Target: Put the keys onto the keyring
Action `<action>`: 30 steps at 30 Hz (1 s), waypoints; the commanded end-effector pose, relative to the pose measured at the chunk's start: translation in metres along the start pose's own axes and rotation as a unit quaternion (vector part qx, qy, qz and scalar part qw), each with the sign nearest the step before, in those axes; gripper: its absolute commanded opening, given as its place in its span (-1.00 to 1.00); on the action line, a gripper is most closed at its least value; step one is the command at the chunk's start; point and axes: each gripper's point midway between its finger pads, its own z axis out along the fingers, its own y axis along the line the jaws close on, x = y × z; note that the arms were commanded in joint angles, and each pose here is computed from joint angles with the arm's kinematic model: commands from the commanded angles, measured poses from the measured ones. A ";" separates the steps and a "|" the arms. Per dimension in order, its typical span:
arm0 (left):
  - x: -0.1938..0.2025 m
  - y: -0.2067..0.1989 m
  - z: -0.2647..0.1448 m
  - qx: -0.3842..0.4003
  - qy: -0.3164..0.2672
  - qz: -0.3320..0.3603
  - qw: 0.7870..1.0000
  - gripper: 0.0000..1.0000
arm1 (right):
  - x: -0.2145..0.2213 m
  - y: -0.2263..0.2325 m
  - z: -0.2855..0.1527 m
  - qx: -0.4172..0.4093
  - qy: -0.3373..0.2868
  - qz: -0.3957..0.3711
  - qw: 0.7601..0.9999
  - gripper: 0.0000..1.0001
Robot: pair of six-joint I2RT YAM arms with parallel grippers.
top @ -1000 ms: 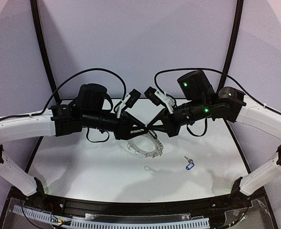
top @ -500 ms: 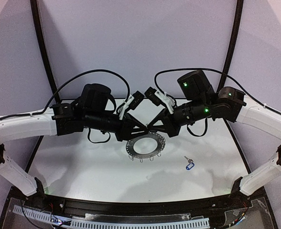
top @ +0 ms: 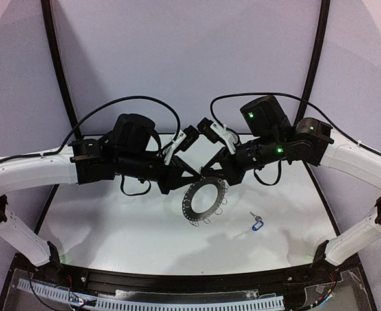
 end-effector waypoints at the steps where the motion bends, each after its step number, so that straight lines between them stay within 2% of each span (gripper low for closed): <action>1: 0.001 0.009 -0.005 -0.027 0.012 0.004 1.000 -0.98 | -0.022 0.003 -0.015 0.009 -0.033 -0.002 0.999 -1.00; 7: 0.005 0.009 -0.010 -0.033 0.018 0.013 0.999 -0.98 | -0.021 -0.006 -0.018 0.037 -0.028 0.006 0.999 -1.00; 13: 0.009 -0.002 -0.014 -0.041 0.027 0.081 0.995 -0.98 | -0.001 -0.042 -0.018 0.136 0.041 0.039 0.989 -1.00; 17: 0.005 -0.005 -0.021 -0.057 0.012 0.115 0.992 -0.99 | 0.019 -0.054 -0.015 0.145 0.096 0.074 0.982 -1.00; 20: 0.004 -0.010 -0.024 -0.063 -0.006 0.143 0.988 -0.98 | 0.031 -0.052 -0.010 0.116 0.127 0.107 0.979 -1.00; 22: 0.003 -0.014 -0.025 -0.070 -0.024 0.171 0.983 -0.98 | 0.045 -0.045 -0.004 0.065 0.162 0.158 0.972 -1.00; 24: 0.001 -0.017 -0.027 -0.085 -0.047 0.198 0.975 -0.98 | 0.056 -0.043 0.001 0.032 0.190 0.203 0.960 -1.00; 25: 0.000 -0.022 -0.029 -0.093 -0.064 0.228 0.967 -0.98 | 0.067 -0.038 0.006 -0.008 0.220 0.245 0.944 -1.00; 29: -0.001 -0.033 -0.032 -0.098 -0.088 0.283 0.950 -0.98 | 0.071 -0.028 0.015 -0.081 0.236 0.289 0.924 -1.00; 30: -0.003 -0.037 -0.033 -0.099 -0.105 0.302 0.942 -0.98 | 0.071 -0.025 0.018 -0.118 0.239 0.314 0.911 -1.00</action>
